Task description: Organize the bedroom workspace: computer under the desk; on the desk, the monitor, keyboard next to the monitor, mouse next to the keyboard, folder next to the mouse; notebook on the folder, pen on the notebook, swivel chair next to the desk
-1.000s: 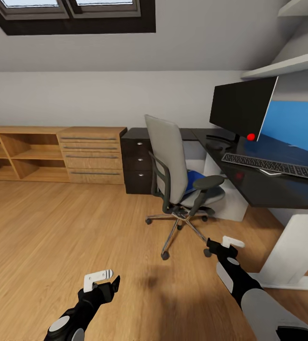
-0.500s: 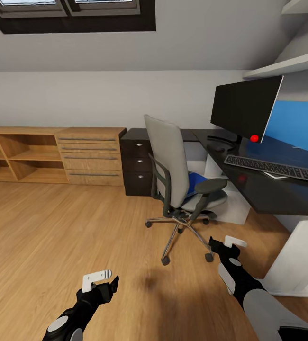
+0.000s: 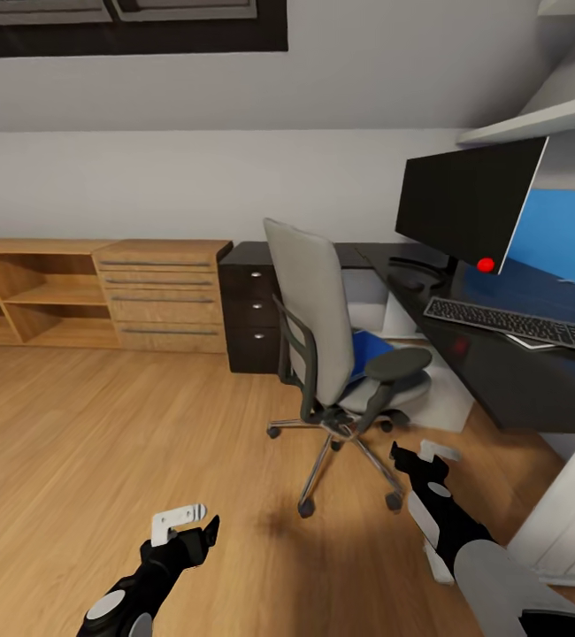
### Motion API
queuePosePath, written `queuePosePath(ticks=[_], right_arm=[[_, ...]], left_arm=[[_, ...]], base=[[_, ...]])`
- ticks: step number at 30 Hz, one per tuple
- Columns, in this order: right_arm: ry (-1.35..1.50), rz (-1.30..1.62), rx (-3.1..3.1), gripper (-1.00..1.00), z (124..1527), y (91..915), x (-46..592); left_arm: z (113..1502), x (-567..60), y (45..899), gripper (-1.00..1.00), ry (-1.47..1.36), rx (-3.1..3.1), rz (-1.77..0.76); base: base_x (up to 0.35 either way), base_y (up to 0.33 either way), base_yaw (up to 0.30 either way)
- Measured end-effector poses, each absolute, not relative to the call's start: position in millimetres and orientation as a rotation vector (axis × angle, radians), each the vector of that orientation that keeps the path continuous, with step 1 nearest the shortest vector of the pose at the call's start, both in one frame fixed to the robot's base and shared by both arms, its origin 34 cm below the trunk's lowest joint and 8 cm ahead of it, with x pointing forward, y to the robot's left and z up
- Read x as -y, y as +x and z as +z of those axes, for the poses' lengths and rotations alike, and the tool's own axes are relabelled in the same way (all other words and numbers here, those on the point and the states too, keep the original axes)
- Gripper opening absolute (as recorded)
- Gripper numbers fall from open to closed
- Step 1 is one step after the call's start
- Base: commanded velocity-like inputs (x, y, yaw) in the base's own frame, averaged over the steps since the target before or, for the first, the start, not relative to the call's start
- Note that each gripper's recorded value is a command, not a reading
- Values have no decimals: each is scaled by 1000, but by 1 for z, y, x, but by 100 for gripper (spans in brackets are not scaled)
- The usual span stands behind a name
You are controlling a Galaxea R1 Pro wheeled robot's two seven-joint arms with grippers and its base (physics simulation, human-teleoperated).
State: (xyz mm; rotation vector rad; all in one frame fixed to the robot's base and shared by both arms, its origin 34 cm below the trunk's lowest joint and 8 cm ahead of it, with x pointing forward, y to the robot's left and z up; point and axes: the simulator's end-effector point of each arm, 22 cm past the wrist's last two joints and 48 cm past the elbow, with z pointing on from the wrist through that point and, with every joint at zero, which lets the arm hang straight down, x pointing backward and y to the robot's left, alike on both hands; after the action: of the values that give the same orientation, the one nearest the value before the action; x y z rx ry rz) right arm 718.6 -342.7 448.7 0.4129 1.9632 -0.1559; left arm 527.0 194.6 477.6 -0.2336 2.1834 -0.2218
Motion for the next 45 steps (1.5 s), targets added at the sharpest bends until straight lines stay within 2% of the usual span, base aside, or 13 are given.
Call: queuePosePath(ticks=[22,39,45], right_arm=[[414,-173,-1958,100,450,718,354],[414,-171,-1958,100,450,718,352],[413,-166,-1924,100,456,721,350]], left_arm=[[476,-209,528,100,-265,-2181,-198],[476,-210,528,100,-267,-2180,-199],[476,-210,528,100,-267,-2180,-199]], base=[[35,-72,0],[206,0,2],[27,0,181]])
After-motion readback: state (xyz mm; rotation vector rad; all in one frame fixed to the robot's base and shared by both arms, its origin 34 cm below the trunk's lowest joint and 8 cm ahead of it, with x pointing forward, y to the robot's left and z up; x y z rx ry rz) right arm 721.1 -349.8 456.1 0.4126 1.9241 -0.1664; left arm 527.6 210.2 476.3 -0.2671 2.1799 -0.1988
